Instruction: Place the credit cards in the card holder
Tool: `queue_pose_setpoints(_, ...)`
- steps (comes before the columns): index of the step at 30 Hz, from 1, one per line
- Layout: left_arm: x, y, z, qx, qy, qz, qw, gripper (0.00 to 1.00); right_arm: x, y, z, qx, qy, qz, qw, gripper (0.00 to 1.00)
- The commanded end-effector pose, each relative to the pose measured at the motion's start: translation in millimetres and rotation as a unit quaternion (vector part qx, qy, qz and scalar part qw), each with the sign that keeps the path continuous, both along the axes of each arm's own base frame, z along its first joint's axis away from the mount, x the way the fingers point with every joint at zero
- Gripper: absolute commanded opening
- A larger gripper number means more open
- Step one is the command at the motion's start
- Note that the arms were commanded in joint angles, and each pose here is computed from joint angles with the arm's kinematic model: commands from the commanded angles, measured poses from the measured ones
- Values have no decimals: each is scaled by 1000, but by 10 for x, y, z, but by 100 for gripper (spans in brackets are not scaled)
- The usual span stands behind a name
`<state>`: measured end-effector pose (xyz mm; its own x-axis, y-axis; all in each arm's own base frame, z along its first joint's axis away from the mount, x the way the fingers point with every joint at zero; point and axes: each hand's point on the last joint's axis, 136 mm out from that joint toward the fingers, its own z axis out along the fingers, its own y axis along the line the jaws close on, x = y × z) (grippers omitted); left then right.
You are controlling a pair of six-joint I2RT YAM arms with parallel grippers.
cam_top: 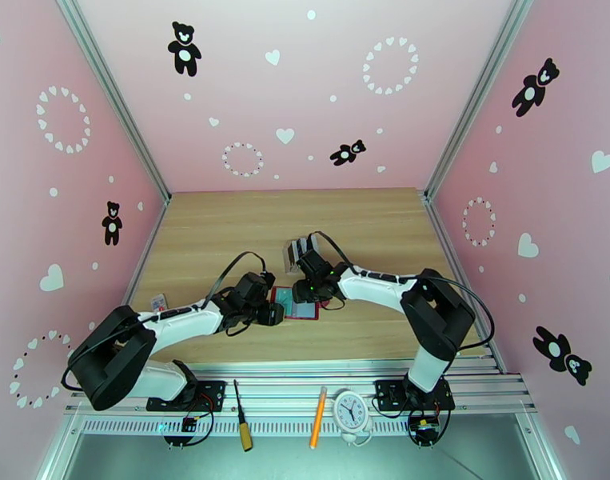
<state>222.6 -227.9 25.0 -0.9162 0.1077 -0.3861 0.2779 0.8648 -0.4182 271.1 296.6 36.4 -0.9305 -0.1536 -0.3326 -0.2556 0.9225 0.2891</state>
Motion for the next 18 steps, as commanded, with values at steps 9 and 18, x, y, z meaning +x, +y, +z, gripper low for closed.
queue_pose_setpoints(9, 4, -67, 20, -3, 4, -12, 1000, 56, 29, 35, -97, 2, 12, -1, 1000, 52)
queue_pose_setpoints(18, 17, -165, 23, -21, 13, -19, 1000, 56, -71, 71, -171, 25, 29, -9, 999, 51)
